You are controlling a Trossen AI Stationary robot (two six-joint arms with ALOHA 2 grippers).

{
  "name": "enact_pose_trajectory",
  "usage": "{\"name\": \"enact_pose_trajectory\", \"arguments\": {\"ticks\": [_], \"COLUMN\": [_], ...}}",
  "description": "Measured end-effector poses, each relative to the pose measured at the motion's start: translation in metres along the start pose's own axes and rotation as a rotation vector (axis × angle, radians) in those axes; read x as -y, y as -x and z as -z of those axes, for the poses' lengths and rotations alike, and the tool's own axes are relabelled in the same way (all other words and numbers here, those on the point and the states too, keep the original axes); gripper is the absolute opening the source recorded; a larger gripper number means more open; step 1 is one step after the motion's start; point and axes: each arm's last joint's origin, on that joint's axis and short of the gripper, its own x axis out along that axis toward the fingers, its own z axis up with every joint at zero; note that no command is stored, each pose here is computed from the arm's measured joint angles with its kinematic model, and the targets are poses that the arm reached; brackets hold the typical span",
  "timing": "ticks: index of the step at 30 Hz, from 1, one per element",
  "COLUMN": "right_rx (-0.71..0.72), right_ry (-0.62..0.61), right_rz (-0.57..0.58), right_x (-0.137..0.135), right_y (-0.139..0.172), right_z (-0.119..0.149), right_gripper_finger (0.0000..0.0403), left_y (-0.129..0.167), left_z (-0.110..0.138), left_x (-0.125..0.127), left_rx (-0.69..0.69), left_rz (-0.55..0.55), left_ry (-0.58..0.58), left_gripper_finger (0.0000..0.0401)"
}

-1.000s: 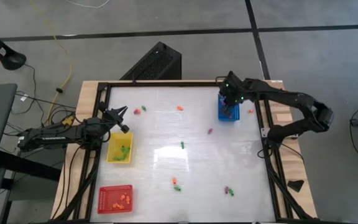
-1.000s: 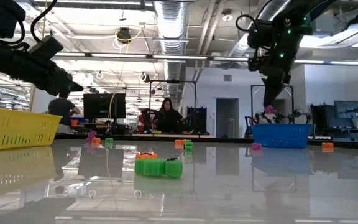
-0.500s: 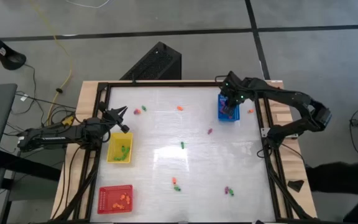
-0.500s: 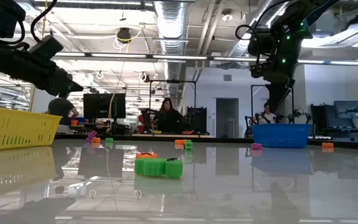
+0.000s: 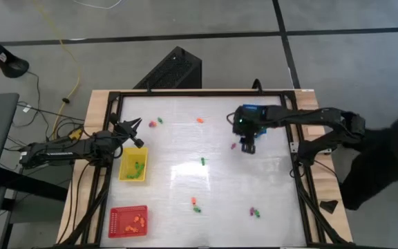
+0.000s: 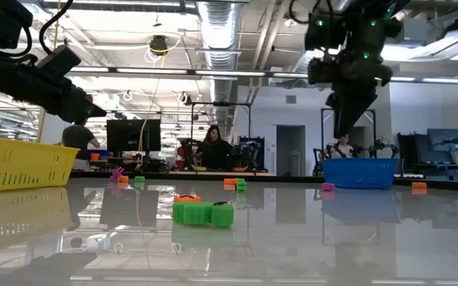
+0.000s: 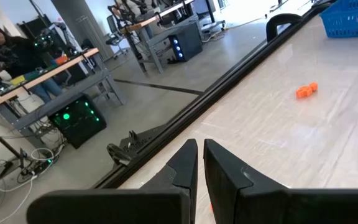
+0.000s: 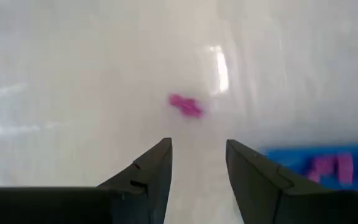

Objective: Sort Halloween decoration
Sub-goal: Put the orange skeleton toy into the red bin

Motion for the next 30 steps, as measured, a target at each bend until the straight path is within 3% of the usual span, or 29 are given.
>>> {"name": "enact_pose_trajectory", "arguments": {"ticks": [5, 9, 18, 30], "right_rx": [0.204, 0.345, 0.326, 0.288], "right_ry": [0.011, -0.020, -0.087, -0.126], "right_rz": [0.002, 0.004, 0.091, 0.143], "right_x": [-0.024, -0.020, 0.027, 0.069], "right_y": [-0.019, -0.049, -0.107, -0.129], "right_z": [-0.031, -0.057, -0.106, -0.132], "right_gripper_finger": [0.0180, 0.0180, 0.0180, 0.0180], "left_y": [0.000, 0.000, 0.000, 0.000], "left_z": [0.000, 0.000, 0.000, 0.000], "left_x": [0.000, 0.000, 0.000, 0.000], "left_rx": [0.000, 0.000, 0.000, 0.000], "left_rz": [0.000, 0.000, 0.000, 0.000], "left_ry": [0.000, 0.000, 0.000, 0.000], "left_gripper_finger": [0.0018, 0.0018, 0.0018, 0.0018]}}
